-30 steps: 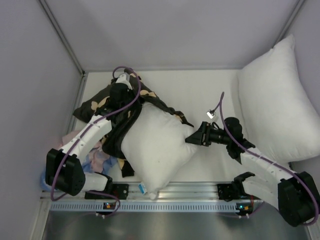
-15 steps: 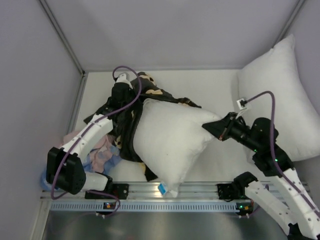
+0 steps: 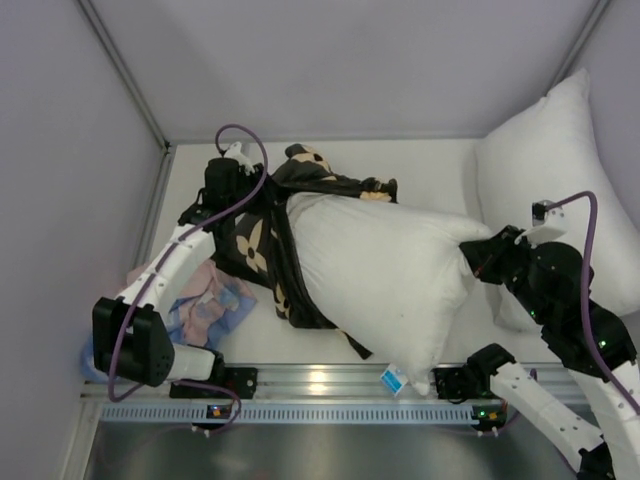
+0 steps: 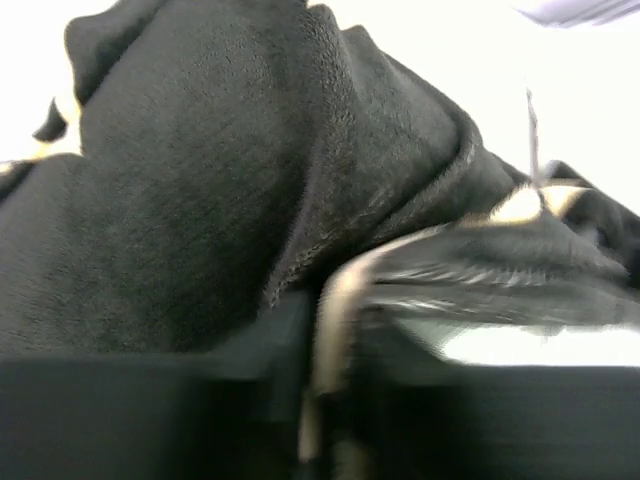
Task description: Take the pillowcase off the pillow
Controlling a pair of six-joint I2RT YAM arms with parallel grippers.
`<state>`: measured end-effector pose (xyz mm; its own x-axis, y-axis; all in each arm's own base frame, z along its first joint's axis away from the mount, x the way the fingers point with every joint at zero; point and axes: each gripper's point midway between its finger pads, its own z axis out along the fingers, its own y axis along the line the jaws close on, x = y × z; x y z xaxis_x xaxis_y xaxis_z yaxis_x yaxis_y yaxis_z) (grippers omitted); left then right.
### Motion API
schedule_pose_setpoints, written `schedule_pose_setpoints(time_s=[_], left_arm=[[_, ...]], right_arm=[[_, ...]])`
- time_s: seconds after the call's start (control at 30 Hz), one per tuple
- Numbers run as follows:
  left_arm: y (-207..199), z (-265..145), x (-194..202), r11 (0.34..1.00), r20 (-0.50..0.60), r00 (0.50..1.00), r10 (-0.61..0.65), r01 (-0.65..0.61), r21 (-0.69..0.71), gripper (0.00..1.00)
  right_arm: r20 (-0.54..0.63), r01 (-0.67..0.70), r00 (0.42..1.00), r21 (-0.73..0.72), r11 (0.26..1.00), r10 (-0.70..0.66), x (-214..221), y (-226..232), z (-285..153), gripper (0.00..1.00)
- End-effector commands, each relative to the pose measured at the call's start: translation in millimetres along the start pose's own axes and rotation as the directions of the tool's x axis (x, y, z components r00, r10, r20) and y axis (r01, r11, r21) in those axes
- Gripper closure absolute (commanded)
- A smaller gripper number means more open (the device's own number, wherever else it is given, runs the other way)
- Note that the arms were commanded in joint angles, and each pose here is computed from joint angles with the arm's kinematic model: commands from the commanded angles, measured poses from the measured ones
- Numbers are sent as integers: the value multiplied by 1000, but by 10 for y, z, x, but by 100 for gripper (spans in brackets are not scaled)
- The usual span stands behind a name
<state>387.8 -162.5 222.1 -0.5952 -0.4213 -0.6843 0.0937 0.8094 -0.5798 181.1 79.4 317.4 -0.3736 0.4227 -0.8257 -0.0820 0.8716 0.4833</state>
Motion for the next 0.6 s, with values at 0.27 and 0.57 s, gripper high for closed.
schedule_pose_setpoints(time_s=[0.27,0.57], left_arm=[[-40,-644,110,992,12,995,96,-97,76,1],[25,-1107,749,986,-43,999,32,-24,166,1]], right_arm=[[161,-1,986,205,979,-33,-433,-207,316,100],[111,21,993,191,981,-43,-460,-98,578,100]])
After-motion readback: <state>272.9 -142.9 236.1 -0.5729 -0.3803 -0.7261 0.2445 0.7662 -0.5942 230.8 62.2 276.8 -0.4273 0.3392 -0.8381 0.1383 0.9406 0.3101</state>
